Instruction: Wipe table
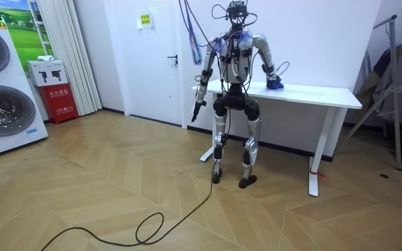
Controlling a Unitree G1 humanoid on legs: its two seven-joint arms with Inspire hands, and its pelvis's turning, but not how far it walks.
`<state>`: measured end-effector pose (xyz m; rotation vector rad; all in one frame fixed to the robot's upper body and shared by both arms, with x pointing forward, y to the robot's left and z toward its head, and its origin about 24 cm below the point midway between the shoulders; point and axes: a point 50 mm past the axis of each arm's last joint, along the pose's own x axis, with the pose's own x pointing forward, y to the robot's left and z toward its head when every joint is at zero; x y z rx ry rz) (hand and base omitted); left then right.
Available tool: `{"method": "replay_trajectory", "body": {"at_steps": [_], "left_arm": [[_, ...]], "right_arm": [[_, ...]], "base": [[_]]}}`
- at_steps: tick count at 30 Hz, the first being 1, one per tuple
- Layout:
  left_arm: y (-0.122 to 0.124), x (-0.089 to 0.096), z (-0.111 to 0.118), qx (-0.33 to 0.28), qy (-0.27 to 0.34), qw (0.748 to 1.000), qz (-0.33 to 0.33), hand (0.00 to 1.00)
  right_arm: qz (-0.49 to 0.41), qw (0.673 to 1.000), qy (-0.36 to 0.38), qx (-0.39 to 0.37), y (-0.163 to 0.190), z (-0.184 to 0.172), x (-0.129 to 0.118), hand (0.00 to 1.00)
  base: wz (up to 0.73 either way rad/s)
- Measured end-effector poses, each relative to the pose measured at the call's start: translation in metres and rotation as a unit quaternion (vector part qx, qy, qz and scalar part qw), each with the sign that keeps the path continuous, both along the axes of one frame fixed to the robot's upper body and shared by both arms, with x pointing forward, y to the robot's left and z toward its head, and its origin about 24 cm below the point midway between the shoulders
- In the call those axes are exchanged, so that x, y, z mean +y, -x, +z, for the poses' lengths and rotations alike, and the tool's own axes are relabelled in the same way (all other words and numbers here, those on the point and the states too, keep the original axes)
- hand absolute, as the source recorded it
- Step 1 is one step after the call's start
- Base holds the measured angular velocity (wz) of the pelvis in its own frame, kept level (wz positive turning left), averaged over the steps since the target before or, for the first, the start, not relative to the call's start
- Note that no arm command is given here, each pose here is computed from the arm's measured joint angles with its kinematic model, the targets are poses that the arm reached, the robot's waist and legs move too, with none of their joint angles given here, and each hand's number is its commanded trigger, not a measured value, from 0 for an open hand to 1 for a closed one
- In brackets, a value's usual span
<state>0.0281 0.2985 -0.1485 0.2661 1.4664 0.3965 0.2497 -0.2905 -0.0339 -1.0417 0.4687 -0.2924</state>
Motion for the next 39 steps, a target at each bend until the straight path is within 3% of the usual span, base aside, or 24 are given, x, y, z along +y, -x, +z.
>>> {"method": "replay_trajectory", "body": {"at_steps": [3,4,7,8,10,11,14,16,19,21,23,27,29,32,34,35,37,39], "left_arm": [[0.028,0.015,0.006,0.031,-0.028,0.999,0.009,0.0],[0.026,0.017,0.008,0.023,-0.034,0.999,0.005,0.0],[0.007,0.017,0.009,-0.012,-0.039,0.999,-0.009,0.0],[0.001,0.016,0.009,-0.018,-0.039,0.999,-0.015,0.0],[-0.035,0.006,0.009,-0.057,-0.035,0.997,-0.043,0.0],[-0.046,0.002,0.009,-0.068,-0.033,0.996,-0.055,0.0],[-0.056,-0.011,0.005,-0.077,-0.017,0.993,-0.082,0.0],[-0.074,-0.033,0.001,-0.087,0.008,0.991,-0.097,0.0],[-0.102,-0.06,0.001,-0.112,0.041,0.983,-0.138,0.0],[-0.103,-0.068,-0.001,-0.113,0.054,0.983,-0.138,0.0],[-0.093,-0.07,-0.004,-0.1,0.059,0.984,-0.132,0.0],[-0.046,-0.057,-0.012,-0.051,0.045,0.993,-0.095,0.0],[-0.021,-0.051,-0.014,-0.021,0.035,0.995,-0.09,0.0],[0.003,-0.032,-0.01,0.018,-0.006,0.995,-0.101,0.0],[0.014,-0.015,-0.004,0.039,-0.053,0.992,-0.105,0.0],[0.015,-0.012,-0.003,0.042,-0.062,0.992,-0.104,0.0],[0.015,-0.007,0.0,0.04,-0.078,0.991,-0.101,0.0],[0.015,-0.004,0.002,0.032,-0.084,0.991,-0.101,0.0]], "right_arm": [[-0.144,0.989,0.006,0.019,0.062,-0.016,-0.056,1.0],[-0.185,0.982,0.009,0.035,0.084,-0.02,-0.071,1.0],[-0.232,0.971,0.006,0.058,0.108,-0.026,-0.084,1.0],[-0.231,0.971,0.002,0.055,0.105,-0.025,-0.082,1.0],[-0.204,0.978,-0.004,0.046,0.076,-0.019,-0.068,1.0],[-0.187,0.981,-0.008,0.047,0.066,-0.02,-0.058,1.0],[-0.046,0.999,-0.02,0.022,-0.001,0.0,0.012,1.0],[0.131,0.991,-0.003,-0.018,-0.05,0.034,0.097,1.0],[0.3,0.951,0.009,-0.073,-0.075,0.076,0.19,1.0],[0.351,0.932,0.011,-0.084,-0.077,0.088,0.219,1.0],[0.366,0.927,0.0,-0.079,-0.071,0.084,0.228,1.0],[0.333,0.942,-0.046,-0.016,-0.031,0.022,0.206,1.0],[0.31,0.947,-0.08,-0.03,-0.015,0.008,0.195,1.0],[0.215,0.968,-0.111,-0.067,0.017,-0.01,0.153,1.0],[0.09,0.986,-0.109,-0.093,0.056,-0.021,0.099,1.0],[0.06,0.989,-0.098,-0.096,0.067,-0.023,0.084,1.0],[-0.045,0.995,-0.025,-0.091,0.109,-0.028,0.025,1.0],[-0.129,0.989,0.006,-0.077,0.133,-0.033,-0.01,1.0]], "base": [[0.47],[0.53],[-0.01],[-0.57],[-0.58],[-0.67],[-0.56],[-0.04],[0.29],[0.37],[0.54],[0.46],[0.33],[0.17],[0.0],[0.0],[-0.1],[-0.05]]}}
